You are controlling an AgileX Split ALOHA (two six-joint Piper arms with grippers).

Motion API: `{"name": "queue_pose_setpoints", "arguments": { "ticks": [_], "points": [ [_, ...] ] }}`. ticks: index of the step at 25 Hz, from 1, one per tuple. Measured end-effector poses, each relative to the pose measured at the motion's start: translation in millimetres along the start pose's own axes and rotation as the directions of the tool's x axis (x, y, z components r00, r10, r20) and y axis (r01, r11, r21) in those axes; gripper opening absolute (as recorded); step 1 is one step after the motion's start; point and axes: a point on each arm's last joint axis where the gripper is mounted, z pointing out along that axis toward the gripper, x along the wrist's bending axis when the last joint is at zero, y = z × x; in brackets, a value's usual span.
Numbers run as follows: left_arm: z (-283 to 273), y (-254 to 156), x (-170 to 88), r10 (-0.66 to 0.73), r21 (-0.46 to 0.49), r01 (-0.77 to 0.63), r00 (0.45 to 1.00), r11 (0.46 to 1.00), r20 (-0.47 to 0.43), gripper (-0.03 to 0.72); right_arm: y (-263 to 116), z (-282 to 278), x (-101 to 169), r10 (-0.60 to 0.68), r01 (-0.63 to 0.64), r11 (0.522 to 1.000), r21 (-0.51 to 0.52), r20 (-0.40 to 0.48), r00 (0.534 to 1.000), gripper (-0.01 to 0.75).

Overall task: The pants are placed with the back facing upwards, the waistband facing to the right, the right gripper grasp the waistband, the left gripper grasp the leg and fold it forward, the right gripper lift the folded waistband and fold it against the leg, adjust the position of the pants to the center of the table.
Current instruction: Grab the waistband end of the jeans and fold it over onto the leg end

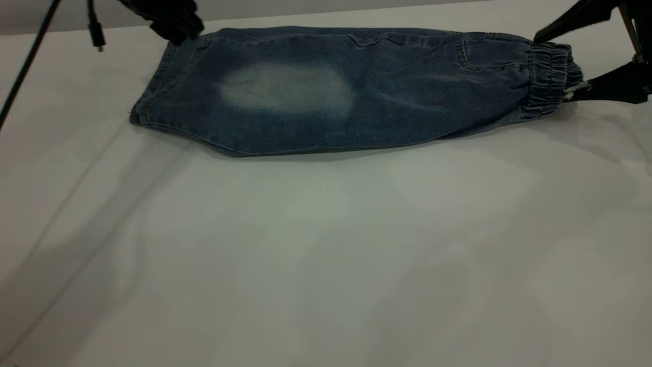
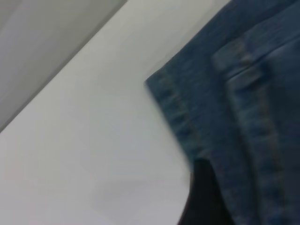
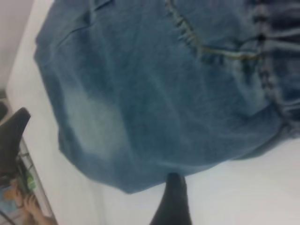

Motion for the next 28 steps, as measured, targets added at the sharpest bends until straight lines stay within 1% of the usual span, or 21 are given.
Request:
{"name": "queue_pose_setpoints", "arguments": {
  "ticks": [3, 5, 6, 9, 12, 16, 22, 26, 28],
  "points": [
    [-8, 10, -11, 0.018, -0.029, -0.018, 1.000, 0.999, 0.019, 0.445, -3, 11, -13, 0.035, -0.035, 0.999, 0.039, -0.001, 0.999, 0.556],
    [-14, 15, -16, 0.036, -0.047, -0.035, 0.999, 0.998, 0.022, 0.445, -6, 23, -20, 0.057, -0.054, 0.996, 0.078, -0.034, 0.998, 0.556],
    [-17, 18, -18, 0.037, -0.060, -0.036, 0.999, 0.998, 0.024, 0.445, -7, 27, -23, 0.065, -0.061, 0.995, 0.080, -0.047, 0.997, 0.556],
    [-25, 24, -19, 0.012, -0.088, -0.008, 0.999, 0.996, 0.036, 0.445, -3, 35, -31, 0.067, -0.065, 0.997, 0.030, -0.060, 0.996, 0.556],
    [-33, 27, -17, 0.013, -0.106, -0.010, 0.999, 0.994, 0.030, 0.445, 4, 35, -29, 0.071, -0.075, 0.996, -0.044, -0.082, 0.994, 0.554],
    [-42, 31, -12, 0.009, -0.126, -0.006, 1.000, 0.992, 0.020, 0.445, 9, 34, -33, 0.066, -0.070, 0.993, -0.096, -0.048, 0.997, 0.554],
    [-55, 35, -6, -0.001, -0.151, 0.002, 1.000, 0.989, 0.008, 0.445, 23, 35, -29, 0.056, -0.062, 0.989, -0.134, -0.049, 0.997, 0.554],
    [-60, 38, -8, 0.002, -0.163, 0.000, 1.000, 0.987, 0.009, 0.445, 32, 41, -28, 0.078, -0.087, 0.987, -0.134, -0.076, 0.994, 0.554],
    [-61, 40, -12, 0.010, -0.168, -0.008, 1.000, 0.986, 0.012, 0.445, 33, 48, -27, 0.083, -0.094, 0.989, -0.117, -0.093, 0.992, 0.551]
  ]
}}
